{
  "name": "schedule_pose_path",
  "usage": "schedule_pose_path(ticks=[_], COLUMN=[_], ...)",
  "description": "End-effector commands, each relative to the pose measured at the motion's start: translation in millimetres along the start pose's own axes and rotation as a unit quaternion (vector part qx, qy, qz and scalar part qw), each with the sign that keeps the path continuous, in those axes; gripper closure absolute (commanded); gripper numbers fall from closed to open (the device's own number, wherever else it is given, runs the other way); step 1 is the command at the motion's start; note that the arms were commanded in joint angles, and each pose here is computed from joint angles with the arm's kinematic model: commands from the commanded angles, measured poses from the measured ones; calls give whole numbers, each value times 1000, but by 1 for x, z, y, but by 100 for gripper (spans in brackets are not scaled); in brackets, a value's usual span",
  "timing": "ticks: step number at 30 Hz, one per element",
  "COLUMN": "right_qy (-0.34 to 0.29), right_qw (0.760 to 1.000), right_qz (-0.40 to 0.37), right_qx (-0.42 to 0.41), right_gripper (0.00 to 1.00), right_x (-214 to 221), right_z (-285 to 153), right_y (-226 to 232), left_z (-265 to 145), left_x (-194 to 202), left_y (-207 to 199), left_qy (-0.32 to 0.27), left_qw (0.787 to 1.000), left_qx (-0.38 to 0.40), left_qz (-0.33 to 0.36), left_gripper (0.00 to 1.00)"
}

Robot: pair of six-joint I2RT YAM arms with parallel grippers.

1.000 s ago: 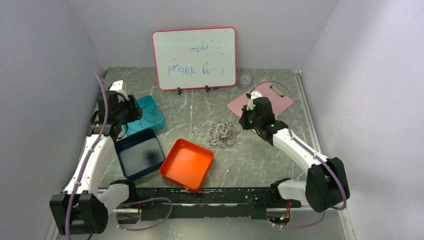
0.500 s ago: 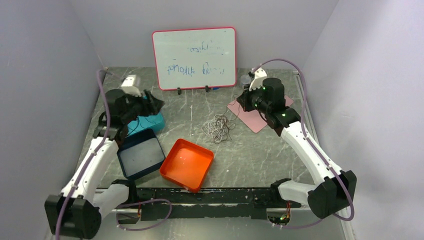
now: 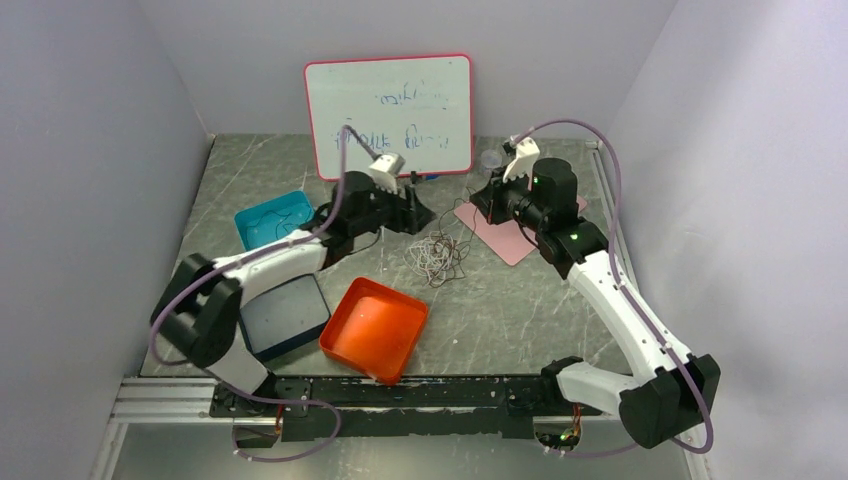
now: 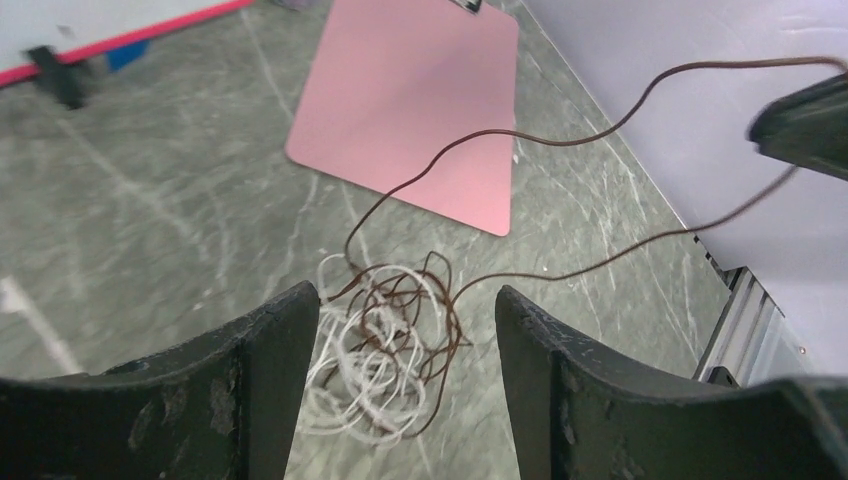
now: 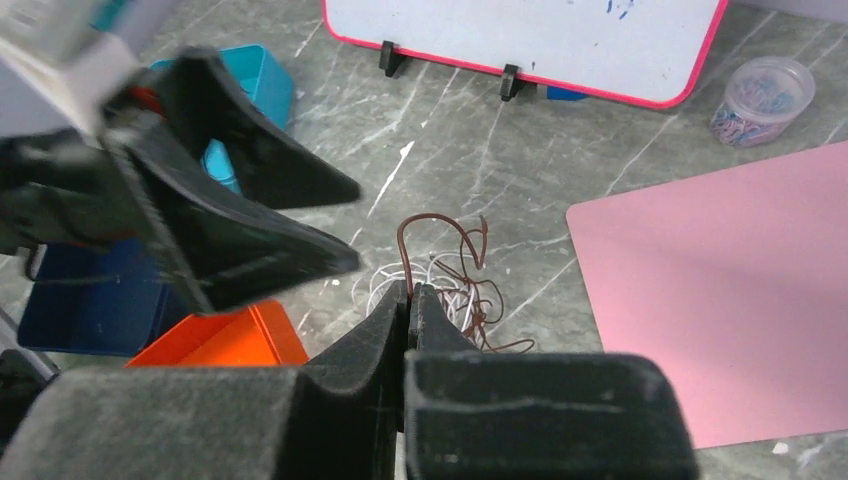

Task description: Untangle the cables

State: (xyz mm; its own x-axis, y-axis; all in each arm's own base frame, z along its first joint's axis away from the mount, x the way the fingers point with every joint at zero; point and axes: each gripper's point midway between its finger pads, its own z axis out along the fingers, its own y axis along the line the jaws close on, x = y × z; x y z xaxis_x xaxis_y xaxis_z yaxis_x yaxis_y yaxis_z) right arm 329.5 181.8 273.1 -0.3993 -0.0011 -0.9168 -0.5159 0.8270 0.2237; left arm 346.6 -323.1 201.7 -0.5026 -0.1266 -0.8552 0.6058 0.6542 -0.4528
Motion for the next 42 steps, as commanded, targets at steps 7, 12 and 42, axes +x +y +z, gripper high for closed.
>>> schedule_pose_path(ticks=[7,12,42], right_qy=[-41,-56,-341], right_qw=[998,997,939], right_qz=[40,51,-4], right_qx=[-13,-25,35], right_gripper=[100,100,100], right_x=[-20,-29,-242], right_z=[-11,-16,-160], right_y=[11,17,42], left_z=[77,95,108], left_x=[15,52,140], left_y=[-11,-4,8], left_qy=[-19,17,89], left_qw=[1000,999,993], left_qx=[7,-26,-72], left_qz=[-21,-19,-17], left_gripper=[30,30,38])
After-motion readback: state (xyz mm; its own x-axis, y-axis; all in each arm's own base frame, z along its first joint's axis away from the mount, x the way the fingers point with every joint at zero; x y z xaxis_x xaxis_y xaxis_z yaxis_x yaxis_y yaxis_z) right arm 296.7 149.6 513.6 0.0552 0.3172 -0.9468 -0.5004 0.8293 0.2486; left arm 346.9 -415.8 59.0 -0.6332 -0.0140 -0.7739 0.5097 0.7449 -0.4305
